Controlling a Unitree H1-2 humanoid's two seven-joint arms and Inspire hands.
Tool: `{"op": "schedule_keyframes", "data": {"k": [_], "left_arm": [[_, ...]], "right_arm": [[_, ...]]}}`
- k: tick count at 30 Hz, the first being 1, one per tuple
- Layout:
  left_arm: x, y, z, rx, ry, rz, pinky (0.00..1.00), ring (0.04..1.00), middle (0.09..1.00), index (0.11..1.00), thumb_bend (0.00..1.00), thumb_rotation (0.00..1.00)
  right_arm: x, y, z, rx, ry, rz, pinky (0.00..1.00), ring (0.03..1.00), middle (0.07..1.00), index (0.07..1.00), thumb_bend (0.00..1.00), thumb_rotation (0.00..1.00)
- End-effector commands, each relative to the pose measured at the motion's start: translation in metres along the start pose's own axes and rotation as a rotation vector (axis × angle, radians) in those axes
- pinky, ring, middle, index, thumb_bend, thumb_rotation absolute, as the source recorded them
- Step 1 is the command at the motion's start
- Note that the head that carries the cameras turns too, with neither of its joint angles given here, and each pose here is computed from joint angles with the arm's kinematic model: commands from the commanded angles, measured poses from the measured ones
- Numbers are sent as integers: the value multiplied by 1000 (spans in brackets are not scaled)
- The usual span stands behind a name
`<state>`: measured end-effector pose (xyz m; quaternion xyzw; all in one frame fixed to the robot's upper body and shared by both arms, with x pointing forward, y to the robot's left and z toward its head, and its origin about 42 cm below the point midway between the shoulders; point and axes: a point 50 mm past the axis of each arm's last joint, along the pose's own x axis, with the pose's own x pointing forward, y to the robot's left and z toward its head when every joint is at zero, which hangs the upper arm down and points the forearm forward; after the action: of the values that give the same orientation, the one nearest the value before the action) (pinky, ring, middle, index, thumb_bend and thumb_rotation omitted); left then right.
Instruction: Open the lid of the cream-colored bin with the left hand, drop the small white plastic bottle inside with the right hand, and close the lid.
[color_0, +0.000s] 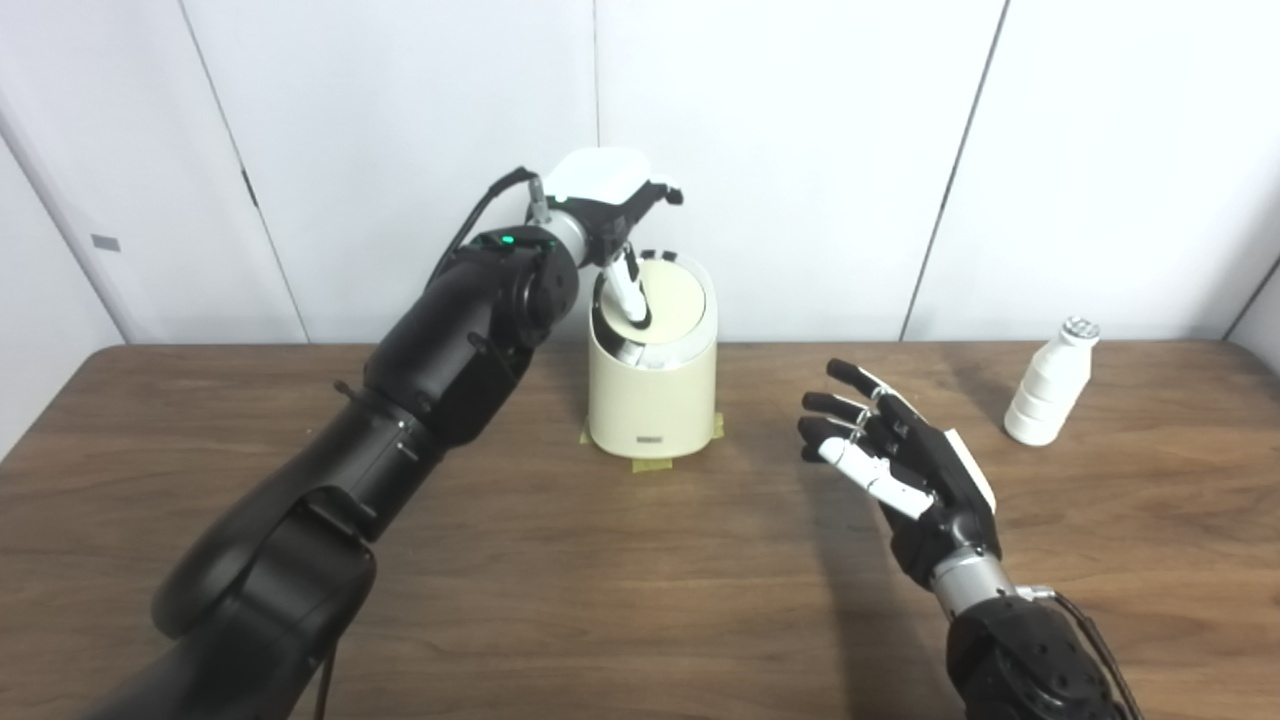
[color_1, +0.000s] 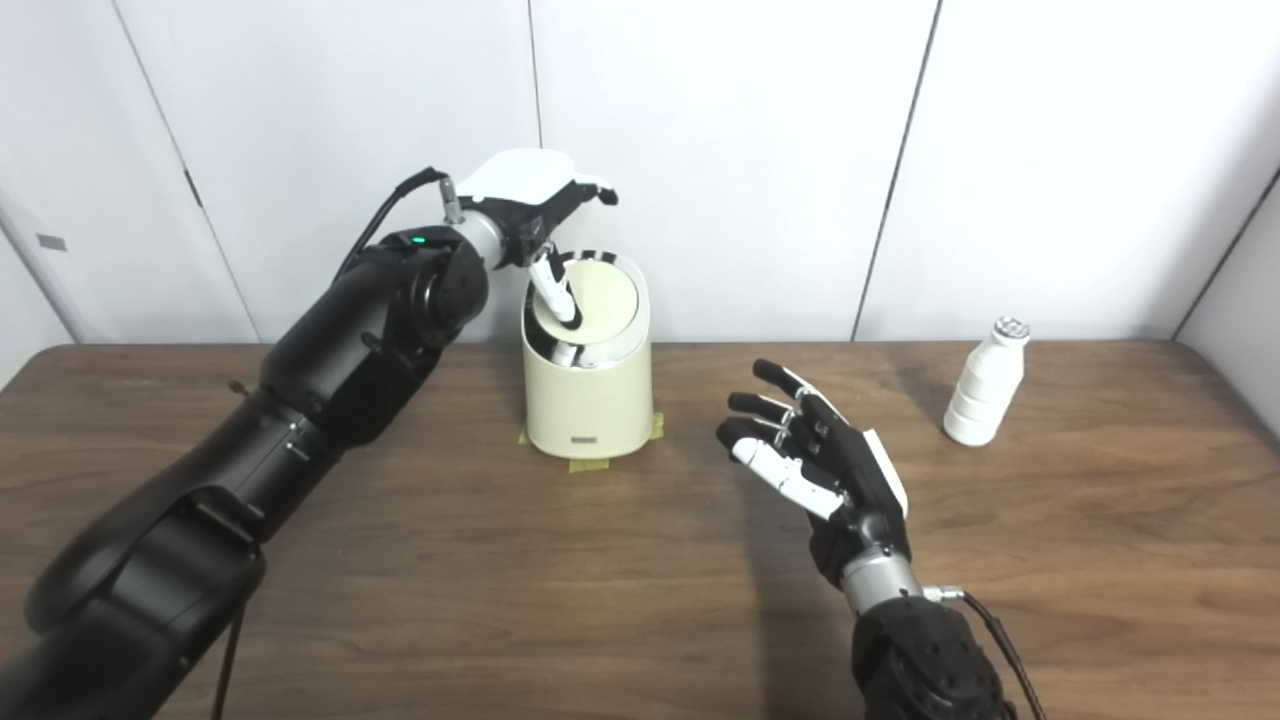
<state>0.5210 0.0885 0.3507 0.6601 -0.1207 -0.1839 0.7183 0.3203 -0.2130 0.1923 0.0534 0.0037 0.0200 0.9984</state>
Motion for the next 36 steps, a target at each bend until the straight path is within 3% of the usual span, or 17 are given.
{"op": "schedule_keyframes", "data": {"k": [1,8,12,14,19,30,36], "left_arm": [[2,46,17,48,-31,97,877,928,929,906,1000,52],[4,47,27,77,-52,84,869,925,919,904,1000,69],[6,39,29,106,-60,66,735,834,879,910,1000,74],[6,34,30,115,-64,52,851,906,914,912,992,61],[5,26,32,155,-73,34,917,945,915,906,977,49],[4,29,30,168,-69,27,925,954,926,905,950,27],[4,39,28,176,-63,56,824,891,897,896,959,27]], "right_arm": [[9,8,20,6,-83,20,611,688,703,811,564,194],[9,12,22,-9,-87,15,615,692,702,812,557,190],[9,14,23,-21,-95,14,613,690,698,812,564,197],[9,15,24,-23,-99,15,620,695,702,813,566,196],[9,15,26,-27,-101,16,631,703,707,817,583,213],[9,13,25,-28,-100,16,628,705,703,817,590,210],[10,12,24,-33,-97,14,620,698,698,812,589,204]]}}
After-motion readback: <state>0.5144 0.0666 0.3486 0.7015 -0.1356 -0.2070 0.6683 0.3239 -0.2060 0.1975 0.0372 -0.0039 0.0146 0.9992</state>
